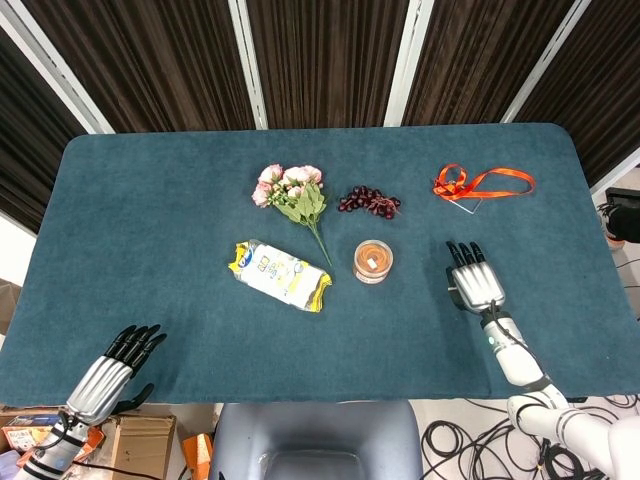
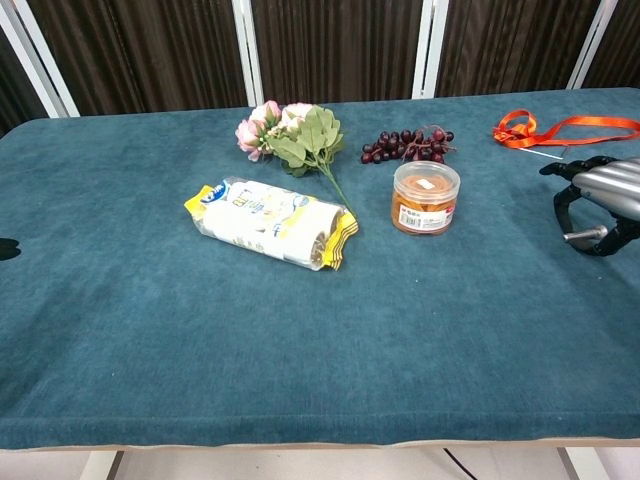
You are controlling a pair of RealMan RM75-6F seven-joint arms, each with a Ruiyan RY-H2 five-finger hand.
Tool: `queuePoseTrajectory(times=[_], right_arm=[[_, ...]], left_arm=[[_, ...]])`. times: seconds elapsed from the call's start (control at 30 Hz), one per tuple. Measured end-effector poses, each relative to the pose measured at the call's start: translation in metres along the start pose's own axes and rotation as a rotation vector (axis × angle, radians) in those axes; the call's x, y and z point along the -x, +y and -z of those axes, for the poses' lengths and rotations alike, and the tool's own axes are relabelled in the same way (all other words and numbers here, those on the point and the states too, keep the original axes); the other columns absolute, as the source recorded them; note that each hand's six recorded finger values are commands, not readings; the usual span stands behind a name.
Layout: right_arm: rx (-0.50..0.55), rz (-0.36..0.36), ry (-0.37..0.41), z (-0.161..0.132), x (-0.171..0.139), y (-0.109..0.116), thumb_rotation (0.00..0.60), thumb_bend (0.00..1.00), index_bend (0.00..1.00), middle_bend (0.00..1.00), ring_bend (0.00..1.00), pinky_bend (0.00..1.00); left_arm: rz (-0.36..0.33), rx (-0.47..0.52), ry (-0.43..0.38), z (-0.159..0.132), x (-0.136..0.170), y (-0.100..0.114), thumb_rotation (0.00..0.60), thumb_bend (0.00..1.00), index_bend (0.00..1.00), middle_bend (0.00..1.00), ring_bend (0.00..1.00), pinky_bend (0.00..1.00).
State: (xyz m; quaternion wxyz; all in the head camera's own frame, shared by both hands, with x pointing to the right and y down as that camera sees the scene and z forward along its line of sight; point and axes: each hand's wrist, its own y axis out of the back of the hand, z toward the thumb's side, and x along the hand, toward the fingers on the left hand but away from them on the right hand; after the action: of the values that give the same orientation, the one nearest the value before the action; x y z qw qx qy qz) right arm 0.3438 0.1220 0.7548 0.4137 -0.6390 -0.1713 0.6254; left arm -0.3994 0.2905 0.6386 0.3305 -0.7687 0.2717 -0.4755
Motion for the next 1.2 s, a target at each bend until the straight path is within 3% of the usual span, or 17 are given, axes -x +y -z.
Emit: queuePoseTrajectory(times=[0.47,0.9,1.2], right_arm=[[0.083,0.023,0.007,-0.001,-0.002,0.007,0.6,0.35,0.57,0.01,0.0,0.0],[0.385,0.096,0.036,0.011,-0.014,0.026,0.6,0.35,0.57,0.02,0.0,0.0],[0.526,0.107,0.03,0.021,-0.014,0.02,0.6,0.35,0.58,0.03,0.0,0.0]], left_arm=[[-0.006,0.001,0.004,0.002,0.001,0.002,0.6,0.38,0.0,0.0,0.0,0.0],[0.006,-0.001,0.004,0.001,-0.002,0.0,0.6,0.38,0.0,0.0,0.0,0.0],[0.018,-0.005,0.006,0.001,-0.003,-0.003,0.6,0.38,0.0,0.0,0.0,0.0]])
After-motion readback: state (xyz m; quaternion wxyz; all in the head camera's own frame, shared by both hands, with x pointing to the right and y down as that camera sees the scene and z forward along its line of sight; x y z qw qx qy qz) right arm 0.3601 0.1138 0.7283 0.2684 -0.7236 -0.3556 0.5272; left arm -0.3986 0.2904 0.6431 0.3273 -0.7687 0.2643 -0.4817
